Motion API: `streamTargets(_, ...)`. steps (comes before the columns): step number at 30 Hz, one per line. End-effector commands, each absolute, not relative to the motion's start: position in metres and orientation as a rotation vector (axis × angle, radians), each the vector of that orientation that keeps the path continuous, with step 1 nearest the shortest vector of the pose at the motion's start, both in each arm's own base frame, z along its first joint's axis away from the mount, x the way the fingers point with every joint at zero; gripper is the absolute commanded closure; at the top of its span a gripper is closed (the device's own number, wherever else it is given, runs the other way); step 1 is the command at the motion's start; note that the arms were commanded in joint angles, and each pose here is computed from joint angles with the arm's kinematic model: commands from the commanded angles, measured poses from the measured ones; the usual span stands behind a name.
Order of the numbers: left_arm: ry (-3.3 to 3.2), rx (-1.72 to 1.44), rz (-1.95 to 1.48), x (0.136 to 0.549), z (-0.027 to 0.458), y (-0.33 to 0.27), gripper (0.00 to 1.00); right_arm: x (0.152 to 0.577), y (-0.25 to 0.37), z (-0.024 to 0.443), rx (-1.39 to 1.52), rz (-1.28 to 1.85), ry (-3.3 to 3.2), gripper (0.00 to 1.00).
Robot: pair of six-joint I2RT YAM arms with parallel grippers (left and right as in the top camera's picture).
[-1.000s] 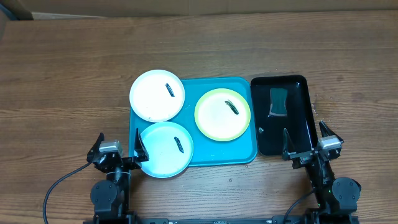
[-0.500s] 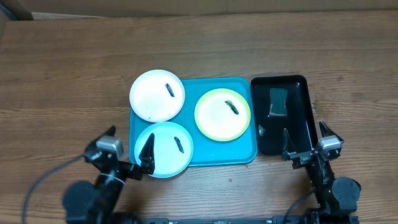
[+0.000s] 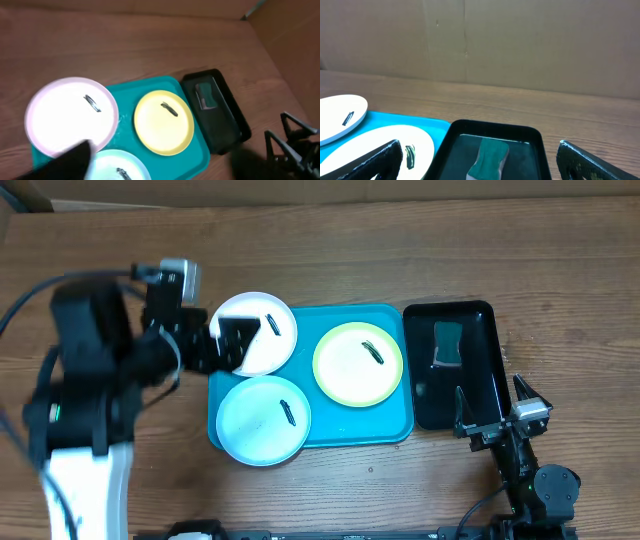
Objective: Clean dirty plates on tray and stack at the side
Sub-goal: 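Move left gripper to the yellow plate's left rim and grip it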
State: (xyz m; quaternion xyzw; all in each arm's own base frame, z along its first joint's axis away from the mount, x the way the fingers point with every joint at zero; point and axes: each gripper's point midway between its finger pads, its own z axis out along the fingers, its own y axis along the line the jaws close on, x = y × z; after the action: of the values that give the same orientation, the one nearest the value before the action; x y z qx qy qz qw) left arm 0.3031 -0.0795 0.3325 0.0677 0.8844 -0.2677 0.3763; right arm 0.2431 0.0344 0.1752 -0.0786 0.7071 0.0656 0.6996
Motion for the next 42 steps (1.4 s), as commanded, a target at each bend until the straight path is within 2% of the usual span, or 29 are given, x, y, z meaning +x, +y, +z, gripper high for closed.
streamTargets(1,2.380,0.094,-0.842,0.312,0.310,-0.092,0.62,0.244,0.032,0.174,-0.163,0.140,1.572,0.00)
streamTargets(2,2.440,0.072,-0.845,0.313,0.296,-0.093,0.84,0.243,0.033,0.174,-0.163,0.140,1.572,0.00)
streamTargets(3,2.499,0.054,-0.847,0.314,0.282,-0.095,0.96,0.243,0.033,0.174,-0.163,0.140,1.572,0.00)
streamTargets(7,2.747,-0.046,-0.754,0.313,0.218,-0.106,0.96,0.243,0.033,0.174,-0.163,0.140,1.572,0.00)
streamTargets(8,2.800,-0.054,-0.695,0.313,0.201,-0.109,0.95,0.243,0.033,0.174,-0.163,0.140,1.572,0.00)
streamTargets(9,2.839,-0.056,-0.645,0.313,0.188,-0.112,0.86,0.243,0.033,0.174,-0.163,0.140,1.572,0.00)
streamTargets(11,2.897,-0.058,-0.541,0.315,0.165,-0.119,0.51,0.244,0.032,0.174,-0.163,0.140,1.572,0.00)
streamTargets(14,2.921,-0.033,-0.485,0.323,0.145,-0.134,0.42,0.243,0.033,0.174,-0.163,0.140,1.572,0.00)
streamTargets(22,2.984,-0.039,-0.484,0.333,0.103,-0.169,0.54,0.244,0.032,0.174,-0.160,0.136,1.570,0.00)
streamTargets(30,3.054,-0.020,-0.459,0.330,0.076,-0.181,0.54,0.242,0.035,0.177,0.067,0.391,1.602,0.00)
streamTargets(36,3.044,-0.023,-0.462,0.332,0.075,-0.182,0.50,0.233,0.041,0.247,0.061,0.436,1.644,0.00)
streamTargets(42,3.055,-0.039,-0.405,0.330,0.070,-0.175,0.50,0.258,0.042,0.293,0.128,0.444,1.937,0.00)
